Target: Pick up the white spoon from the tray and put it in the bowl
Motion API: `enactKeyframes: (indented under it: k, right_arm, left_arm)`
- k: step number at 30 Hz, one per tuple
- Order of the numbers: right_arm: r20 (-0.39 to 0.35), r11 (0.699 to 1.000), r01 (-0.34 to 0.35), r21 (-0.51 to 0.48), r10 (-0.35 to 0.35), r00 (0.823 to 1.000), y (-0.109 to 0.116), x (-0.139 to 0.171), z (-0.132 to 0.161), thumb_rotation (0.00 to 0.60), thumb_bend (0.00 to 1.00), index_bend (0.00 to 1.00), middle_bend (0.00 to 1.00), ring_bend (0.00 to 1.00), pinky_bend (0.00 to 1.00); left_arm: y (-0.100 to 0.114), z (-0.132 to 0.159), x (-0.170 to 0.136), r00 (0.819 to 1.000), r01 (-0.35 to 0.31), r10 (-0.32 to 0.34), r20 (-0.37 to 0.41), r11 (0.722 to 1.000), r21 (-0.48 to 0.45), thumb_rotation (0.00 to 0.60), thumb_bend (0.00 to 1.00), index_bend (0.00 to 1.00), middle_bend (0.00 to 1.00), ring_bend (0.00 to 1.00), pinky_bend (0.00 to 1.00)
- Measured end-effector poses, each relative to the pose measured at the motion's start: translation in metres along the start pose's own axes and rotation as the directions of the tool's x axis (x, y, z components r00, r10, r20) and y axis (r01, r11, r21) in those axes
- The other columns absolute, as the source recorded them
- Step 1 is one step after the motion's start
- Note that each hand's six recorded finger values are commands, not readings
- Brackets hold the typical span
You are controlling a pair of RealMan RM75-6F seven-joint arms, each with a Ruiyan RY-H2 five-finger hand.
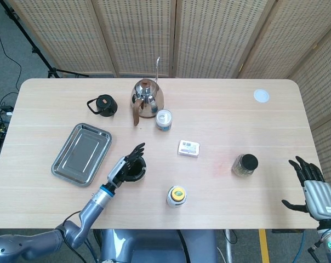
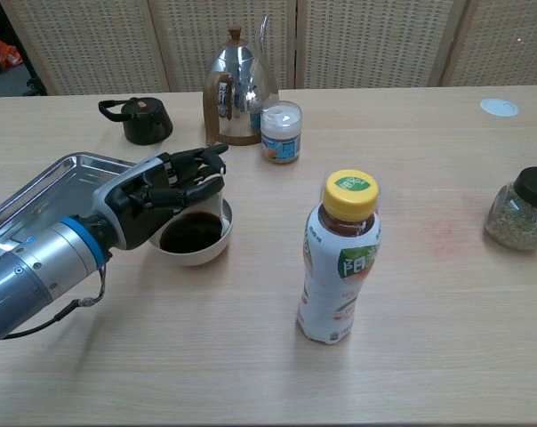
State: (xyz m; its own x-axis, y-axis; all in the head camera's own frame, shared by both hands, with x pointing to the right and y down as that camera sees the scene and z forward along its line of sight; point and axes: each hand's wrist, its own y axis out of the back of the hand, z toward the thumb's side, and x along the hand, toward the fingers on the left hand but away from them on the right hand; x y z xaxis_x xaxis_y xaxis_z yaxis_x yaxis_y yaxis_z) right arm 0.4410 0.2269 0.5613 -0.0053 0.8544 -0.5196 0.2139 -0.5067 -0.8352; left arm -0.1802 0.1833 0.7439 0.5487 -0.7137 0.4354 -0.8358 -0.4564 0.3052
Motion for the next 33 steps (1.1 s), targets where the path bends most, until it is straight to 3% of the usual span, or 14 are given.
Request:
enactKeyframes:
  k: [14,33]
  right_arm:
    - [0.001,1.0,-0.003,0.003,0.003,1.0,-0.002,0.001,0.001,0.6,0.0,0.04,0.0,0.0,0.0]
    - [0.004,1.0,0.005,-0.008,-0.005,1.0,0.001,0.0,0.0,0.6,0.0,0.04,0.0,0.0,0.0]
  left_arm:
    - [0.021,0.001,-0.002,0.999,-0.05,0.05,0.017,0.999,0.019,0.6,0.5,0.68,0.0,0.0,0.0]
    - [0.004,0.002,0.009,0.999,-0.022,0.021,0.023,0.999,0.04,0.6,0.5,0.68,0.0,0.0,0.0]
